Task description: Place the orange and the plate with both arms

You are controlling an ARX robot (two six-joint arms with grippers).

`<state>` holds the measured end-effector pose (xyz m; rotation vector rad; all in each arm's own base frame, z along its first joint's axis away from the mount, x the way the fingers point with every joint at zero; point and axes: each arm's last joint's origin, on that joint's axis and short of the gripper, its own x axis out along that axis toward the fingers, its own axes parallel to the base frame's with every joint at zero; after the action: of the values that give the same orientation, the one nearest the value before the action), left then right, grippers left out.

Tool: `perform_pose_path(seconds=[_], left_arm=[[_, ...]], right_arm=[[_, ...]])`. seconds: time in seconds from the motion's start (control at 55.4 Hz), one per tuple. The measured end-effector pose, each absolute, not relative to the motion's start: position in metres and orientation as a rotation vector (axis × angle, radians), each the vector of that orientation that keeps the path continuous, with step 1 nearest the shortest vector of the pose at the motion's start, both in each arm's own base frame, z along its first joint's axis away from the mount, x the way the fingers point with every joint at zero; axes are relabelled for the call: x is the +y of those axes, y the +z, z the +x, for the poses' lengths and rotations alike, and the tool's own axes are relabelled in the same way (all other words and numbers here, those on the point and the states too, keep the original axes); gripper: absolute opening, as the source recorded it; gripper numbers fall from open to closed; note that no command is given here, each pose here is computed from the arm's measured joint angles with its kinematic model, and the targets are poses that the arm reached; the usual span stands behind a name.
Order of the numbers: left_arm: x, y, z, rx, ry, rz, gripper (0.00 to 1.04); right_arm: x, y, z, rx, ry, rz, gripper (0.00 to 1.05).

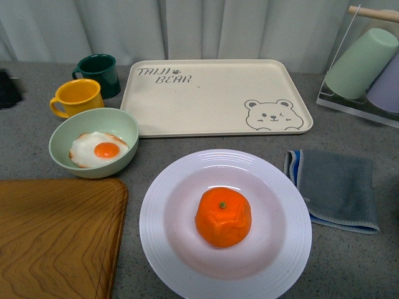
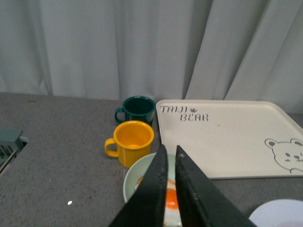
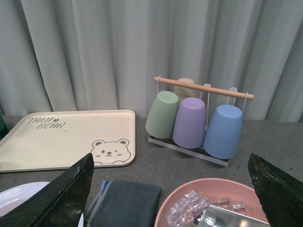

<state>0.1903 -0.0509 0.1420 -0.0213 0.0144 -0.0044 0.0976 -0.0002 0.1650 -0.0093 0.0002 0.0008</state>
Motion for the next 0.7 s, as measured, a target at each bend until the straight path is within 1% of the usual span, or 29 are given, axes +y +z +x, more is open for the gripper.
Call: perform_pose_path(seconds=[0.018, 0.036, 0.397, 0.523, 0.541, 0.577, 0.613, 0.703], left_arm=[[-0.047, 0.141, 0.186, 0.023, -0.007, -0.016, 0.05], [-0.045, 0.142, 0.184, 0.026, -0.007, -0.016, 0.04], [-0.019, 0.155, 0.155, 0.036, -0.003, -0.003, 0.04], [-0.015, 0.163, 0.147, 0.012, -0.003, -0.007, 0.04], [-0.014, 0.163, 0.146, 0.010, -0.003, -0.007, 0.04], [-0.013, 0.164, 0.144, 0.007, -0.007, -0.007, 0.04], [-0.010, 0.166, 0.142, 0.005, -0.019, -0.008, 0.04], [-0.003, 0.168, 0.138, -0.005, -0.014, -0.008, 0.04]], right_arm=[[0.000, 0.165, 0.098, 0.000, 0.001, -0.009, 0.95], [0.000, 0.165, 0.098, 0.000, 0.001, -0.009, 0.95], [0.000, 0.165, 0.098, 0.000, 0.000, -0.009, 0.95], [0.000, 0.165, 0.098, 0.000, 0.001, -0.009, 0.95], [0.000, 0.164, 0.098, 0.012, -0.008, -0.020, 0.95], [0.001, 0.164, 0.098, 0.124, -0.045, -0.088, 0.95], [0.006, 0.163, 0.105, 0.231, -0.017, -0.150, 0.95], [0.018, 0.162, 0.116, 0.309, 0.094, -0.148, 0.95]])
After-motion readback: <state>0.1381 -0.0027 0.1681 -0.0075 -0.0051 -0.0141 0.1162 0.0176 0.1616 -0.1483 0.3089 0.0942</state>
